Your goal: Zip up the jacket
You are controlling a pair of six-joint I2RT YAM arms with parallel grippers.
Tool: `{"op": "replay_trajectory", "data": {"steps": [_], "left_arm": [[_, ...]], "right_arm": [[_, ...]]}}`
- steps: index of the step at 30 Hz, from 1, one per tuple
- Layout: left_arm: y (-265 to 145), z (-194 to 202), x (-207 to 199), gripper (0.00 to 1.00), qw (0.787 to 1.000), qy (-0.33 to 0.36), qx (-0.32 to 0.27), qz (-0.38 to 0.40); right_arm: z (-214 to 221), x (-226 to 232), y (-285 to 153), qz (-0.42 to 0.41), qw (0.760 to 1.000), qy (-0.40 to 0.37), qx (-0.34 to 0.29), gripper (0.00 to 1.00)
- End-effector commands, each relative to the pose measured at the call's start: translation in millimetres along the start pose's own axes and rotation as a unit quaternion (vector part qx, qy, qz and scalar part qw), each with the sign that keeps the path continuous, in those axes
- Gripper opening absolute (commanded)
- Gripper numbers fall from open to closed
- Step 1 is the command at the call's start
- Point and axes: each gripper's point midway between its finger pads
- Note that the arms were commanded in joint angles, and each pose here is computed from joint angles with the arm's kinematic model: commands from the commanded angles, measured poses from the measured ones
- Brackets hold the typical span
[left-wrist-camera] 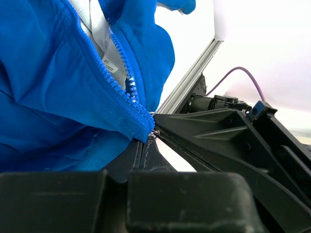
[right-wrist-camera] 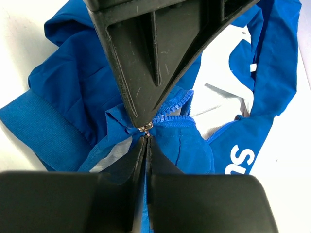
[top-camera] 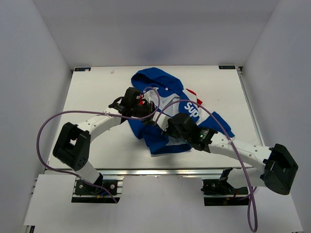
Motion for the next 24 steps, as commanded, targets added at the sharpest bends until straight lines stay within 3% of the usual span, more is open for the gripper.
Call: {"op": "replay_trajectory", "data": {"steps": [1, 3, 9, 11, 12, 14, 24], "left_arm": [[-12.9, -4.5, -37.2, 0.00, 0.998, 0.045, -0.007, 0.041], [-13.2, -3.5, -38.5, 0.00, 0.998, 0.044, -0.004, 0.044], [-12.2, -3.3, -39.5, 0.00, 0.998, 0.043, 0.002, 0.048], [-10.5, -2.2, -37.6, 0.00, 0.998, 0.041, 0.005, 0.046], [-10.7, -2.9, -38.3, 0.00, 0.998, 0.041, 0.004, 0.046], [-9.1, -2.3, -35.3, 0.00, 0.998, 0.038, 0.006, 0.043], [-3.4, 5.3, -21.8, 0.00, 0.998, 0.057, 0.010, -0.021]], "right_arm": [[-5.5, -12.2, 2.0, 0.019, 1.000, 0.005, 0.006, 0.07], [-3.4, -11.9, 3.4, 0.020, 1.000, 0.005, 0.011, 0.15], [-0.4, -11.3, 6.0, 0.022, 1.000, 0.006, 0.018, 0.16], [-1.8, -11.5, 5.3, 0.022, 1.000, 0.007, 0.014, 0.14], [-2.8, -12.1, 5.2, 0.022, 1.000, 0.008, 0.011, 0.06], [-5.5, -14.0, 3.6, 0.026, 1.000, 0.007, 0.006, 0.00], [-11.8, -19.1, -3.3, 0.023, 1.000, 0.015, 0.009, 0.00]]}}
Point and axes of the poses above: each gripper's point midway between its finger pads, its own y axis out along the fingers, its own x axis along the line the jaws close on, z = x × y, and after that the axes turned 9 degrees about -y, right-handed
